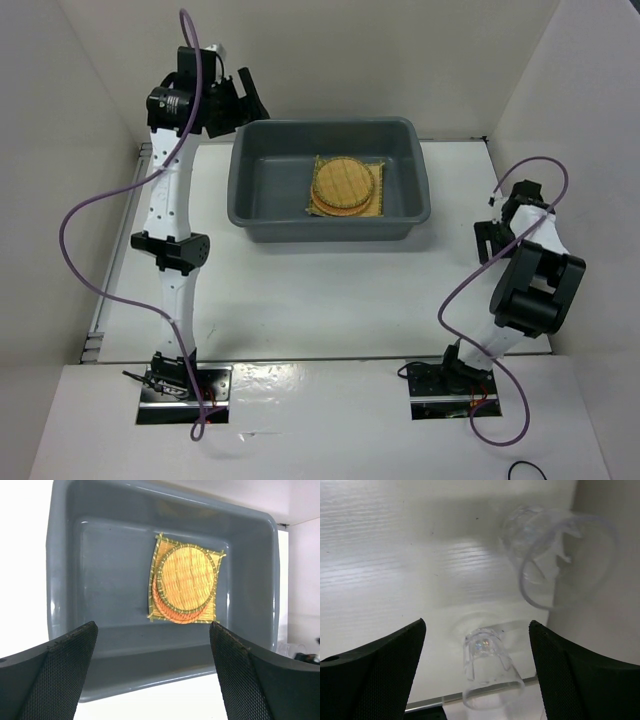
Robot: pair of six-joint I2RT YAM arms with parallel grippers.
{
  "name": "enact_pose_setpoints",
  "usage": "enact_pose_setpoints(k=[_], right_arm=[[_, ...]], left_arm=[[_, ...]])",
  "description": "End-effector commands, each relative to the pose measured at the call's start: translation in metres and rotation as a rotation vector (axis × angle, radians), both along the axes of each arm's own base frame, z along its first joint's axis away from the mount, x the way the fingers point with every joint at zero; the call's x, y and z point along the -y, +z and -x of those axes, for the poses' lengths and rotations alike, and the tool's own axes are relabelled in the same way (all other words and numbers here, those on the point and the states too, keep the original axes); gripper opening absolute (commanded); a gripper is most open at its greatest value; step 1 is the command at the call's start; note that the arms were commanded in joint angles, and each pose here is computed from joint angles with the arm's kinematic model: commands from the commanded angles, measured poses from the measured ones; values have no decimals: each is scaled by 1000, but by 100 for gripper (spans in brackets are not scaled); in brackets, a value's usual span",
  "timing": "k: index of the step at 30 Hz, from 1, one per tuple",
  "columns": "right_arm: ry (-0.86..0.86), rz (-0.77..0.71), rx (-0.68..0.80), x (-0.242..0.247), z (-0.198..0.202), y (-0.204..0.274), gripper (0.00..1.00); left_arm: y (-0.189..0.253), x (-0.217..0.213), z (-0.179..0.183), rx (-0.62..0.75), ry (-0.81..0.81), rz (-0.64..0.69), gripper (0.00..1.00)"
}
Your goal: Place the mixed dishes into the plastic bin
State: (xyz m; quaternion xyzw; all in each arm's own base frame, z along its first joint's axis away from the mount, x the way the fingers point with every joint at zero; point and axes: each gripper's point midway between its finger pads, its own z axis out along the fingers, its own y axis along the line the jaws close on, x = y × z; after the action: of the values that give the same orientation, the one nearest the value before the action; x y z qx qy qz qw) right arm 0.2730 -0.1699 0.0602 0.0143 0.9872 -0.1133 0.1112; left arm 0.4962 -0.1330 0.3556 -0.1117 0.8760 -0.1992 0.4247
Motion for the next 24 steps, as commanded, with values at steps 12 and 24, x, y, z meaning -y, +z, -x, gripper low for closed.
enact_pose_setpoints(k=[12, 24], right_arm=[[42, 46, 131, 22, -58, 39, 90], [61, -54, 114, 13, -73, 23, 27]], left_arm=[[64, -58, 44, 123, 170, -123, 98], [48, -83, 70, 30, 235, -182, 98]])
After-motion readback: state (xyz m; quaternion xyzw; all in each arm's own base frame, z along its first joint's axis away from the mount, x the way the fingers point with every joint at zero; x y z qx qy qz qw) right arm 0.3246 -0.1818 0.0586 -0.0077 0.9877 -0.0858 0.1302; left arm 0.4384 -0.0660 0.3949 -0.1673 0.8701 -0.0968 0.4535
